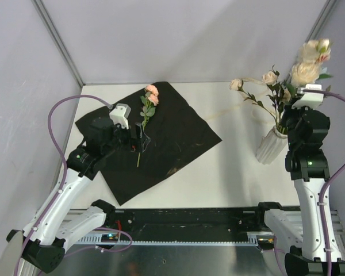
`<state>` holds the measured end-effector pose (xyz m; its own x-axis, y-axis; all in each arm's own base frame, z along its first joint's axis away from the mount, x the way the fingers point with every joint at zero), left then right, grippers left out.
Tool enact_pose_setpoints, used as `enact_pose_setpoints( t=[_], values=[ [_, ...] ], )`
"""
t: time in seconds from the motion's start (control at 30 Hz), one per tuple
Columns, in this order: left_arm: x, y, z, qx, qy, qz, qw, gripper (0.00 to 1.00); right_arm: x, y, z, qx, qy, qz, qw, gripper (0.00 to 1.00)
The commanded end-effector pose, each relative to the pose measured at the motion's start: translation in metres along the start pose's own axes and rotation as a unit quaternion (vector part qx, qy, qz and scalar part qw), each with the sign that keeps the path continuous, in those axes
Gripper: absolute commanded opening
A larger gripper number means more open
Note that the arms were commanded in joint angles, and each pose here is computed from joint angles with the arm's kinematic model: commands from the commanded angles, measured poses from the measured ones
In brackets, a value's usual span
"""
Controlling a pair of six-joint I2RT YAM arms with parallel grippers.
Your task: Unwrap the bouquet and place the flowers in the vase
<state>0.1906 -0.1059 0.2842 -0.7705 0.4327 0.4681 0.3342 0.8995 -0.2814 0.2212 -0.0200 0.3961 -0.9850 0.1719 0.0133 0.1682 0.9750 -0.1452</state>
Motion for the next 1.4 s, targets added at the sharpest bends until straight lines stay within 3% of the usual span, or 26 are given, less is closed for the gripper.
enact_pose_setpoints(
  t=[0.0,0.33,0.47,0.77,0.93,1.23,1.37],
  values=[
    [0.0,0.002,-0.002,-0.013,-0.011,-0.011,1.0,1.0,0.002,0.0,0.034,-0.042,0.035,0.026,0.998,0.12],
    [0.0,0.006,-0.001,-0.014,-0.011,-0.027,0.999,1.0,0.019,-0.004,0.033,-0.091,0.038,0.056,0.994,0.56],
    [-0.002,0.008,-0.001,-0.012,-0.007,-0.04,0.999,1.0,0.031,-0.002,0.025,-0.109,0.027,0.036,0.993,0.66],
    [-0.013,0.023,0.005,-0.001,0.022,-0.115,0.993,0.99,0.061,0.001,-0.006,-0.141,-0.004,-0.012,0.99,0.7],
    [-0.024,0.031,0.006,0.001,0.046,-0.157,0.987,0.97,0.079,0.014,-0.017,-0.172,-0.03,-0.091,0.98,0.67],
    [-0.065,0.04,-0.026,0.034,0.108,-0.182,0.977,0.89,0.102,0.06,-0.022,-0.25,-0.043,-0.299,0.92,0.62],
    [-0.105,0.05,-0.038,0.055,0.15,-0.171,0.972,0.78,0.11,0.073,-0.017,-0.254,-0.049,-0.344,0.903,0.61]
  ],
)
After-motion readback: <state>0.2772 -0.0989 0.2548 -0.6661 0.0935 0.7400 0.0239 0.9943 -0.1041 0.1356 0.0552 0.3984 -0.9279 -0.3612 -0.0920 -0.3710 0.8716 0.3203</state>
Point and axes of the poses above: each gripper's point midway between its finger pads, its own x axis back along the fingers, its own y axis along the line the jaws close on, z = x × y, the point moved 8 cm from there along x, back along the fingers, and after that the axes turned 3 degrees about x, right-handed, at the moved point
